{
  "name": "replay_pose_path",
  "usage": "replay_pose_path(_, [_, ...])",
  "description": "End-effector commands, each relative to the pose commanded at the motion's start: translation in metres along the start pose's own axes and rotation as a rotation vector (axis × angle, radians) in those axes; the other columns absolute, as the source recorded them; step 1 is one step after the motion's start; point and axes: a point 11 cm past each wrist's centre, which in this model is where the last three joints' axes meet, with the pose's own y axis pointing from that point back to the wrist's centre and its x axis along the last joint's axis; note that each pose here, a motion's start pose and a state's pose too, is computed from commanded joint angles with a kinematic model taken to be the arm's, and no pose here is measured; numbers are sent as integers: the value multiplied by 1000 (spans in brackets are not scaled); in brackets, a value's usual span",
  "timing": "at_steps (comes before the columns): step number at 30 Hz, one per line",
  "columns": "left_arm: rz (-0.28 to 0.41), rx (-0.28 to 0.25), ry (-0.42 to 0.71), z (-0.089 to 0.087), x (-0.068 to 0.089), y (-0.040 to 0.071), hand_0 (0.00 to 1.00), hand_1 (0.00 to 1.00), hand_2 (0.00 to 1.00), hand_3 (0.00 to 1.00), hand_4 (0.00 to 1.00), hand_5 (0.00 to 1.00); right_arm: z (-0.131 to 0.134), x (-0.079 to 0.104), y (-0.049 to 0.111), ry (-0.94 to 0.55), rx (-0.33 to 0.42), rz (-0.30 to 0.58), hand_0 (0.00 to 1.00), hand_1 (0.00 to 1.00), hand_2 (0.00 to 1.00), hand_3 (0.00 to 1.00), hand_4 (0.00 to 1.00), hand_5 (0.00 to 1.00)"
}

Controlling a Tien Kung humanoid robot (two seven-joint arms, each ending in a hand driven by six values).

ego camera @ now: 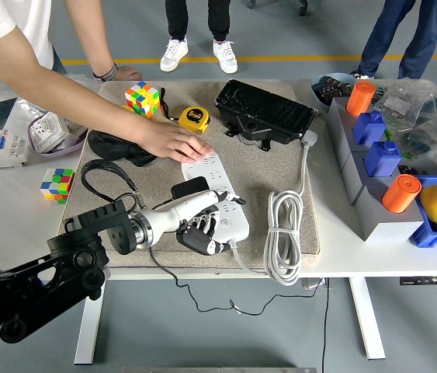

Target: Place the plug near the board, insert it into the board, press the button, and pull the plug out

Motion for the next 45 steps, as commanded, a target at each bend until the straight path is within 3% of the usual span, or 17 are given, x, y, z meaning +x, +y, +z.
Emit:
replay_pose_path(13, [-58,96,-55,-16,-12,-8,52,129,223,885,770,2,-1,0,0,-2,3,0,599,593,543,545,783,219])
replay_pose_path(45, [-92,180,-96,-36,-21,-12,48,123,211,861,763,2,-3,0,0,-7,9,-1,599,594,543,545,783,217])
